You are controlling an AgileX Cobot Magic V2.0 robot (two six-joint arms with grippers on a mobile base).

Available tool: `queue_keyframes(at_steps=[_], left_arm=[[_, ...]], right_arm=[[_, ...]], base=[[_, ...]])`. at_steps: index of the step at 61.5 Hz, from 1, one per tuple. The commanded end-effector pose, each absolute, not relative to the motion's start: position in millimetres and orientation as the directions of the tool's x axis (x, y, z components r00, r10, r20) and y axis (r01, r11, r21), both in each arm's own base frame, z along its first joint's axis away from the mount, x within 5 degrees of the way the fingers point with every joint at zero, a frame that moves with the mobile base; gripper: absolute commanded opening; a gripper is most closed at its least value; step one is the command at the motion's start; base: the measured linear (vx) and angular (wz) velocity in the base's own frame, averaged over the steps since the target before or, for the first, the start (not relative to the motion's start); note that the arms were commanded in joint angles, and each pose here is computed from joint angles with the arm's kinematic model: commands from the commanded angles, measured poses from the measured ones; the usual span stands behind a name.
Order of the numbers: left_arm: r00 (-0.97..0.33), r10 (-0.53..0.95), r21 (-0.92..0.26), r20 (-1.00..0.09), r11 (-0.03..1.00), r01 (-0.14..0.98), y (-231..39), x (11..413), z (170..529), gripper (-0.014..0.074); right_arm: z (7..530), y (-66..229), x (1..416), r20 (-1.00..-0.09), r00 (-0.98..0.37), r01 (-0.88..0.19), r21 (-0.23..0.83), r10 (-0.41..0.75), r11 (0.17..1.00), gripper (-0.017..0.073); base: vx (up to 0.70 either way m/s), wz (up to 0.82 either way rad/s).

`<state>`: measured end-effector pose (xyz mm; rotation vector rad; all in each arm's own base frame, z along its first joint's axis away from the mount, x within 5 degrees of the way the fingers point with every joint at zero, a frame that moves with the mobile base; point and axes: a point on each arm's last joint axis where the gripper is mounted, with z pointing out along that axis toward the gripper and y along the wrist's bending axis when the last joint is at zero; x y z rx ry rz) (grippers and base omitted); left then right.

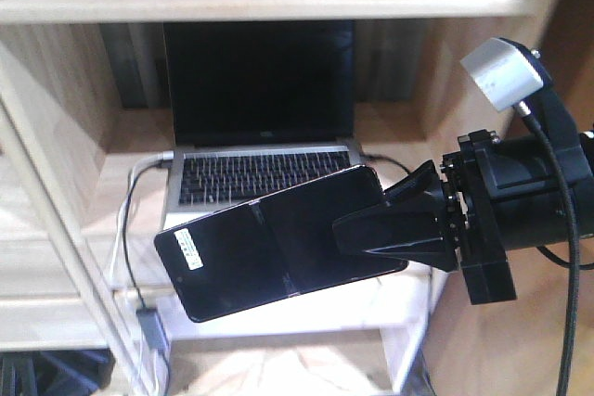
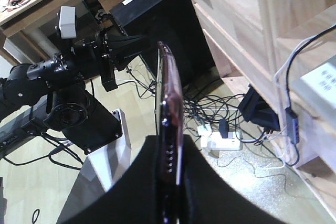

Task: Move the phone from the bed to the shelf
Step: 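Turn the base to face the wooden shelf above the silver laptop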

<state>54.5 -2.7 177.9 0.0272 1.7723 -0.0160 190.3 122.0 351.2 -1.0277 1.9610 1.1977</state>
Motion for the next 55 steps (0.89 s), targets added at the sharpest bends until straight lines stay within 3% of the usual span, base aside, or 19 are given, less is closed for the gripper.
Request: queue_keyframes(at_steps=[1,55], left_arm=[[-0.126,-0.002,-0.005,-0.992,1.0,0.021,-2.2,55.3,183.9,0.0001],[-0.126,-0.002,-0.005,-0.992,1.0,0.021,-2.2,55.3,183.9,0.0001]], right_arm=[[370.5,124.2,179.0,-0.838,-0.488,-0.871,0.452,-0.243,0.193,-0.0001],[370.5,124.2,179.0,-0.838,-0.488,-0.871,0.452,-0.243,0.193,-0.0001]], base=[[0.17,0.06],[0.13,0.04]])
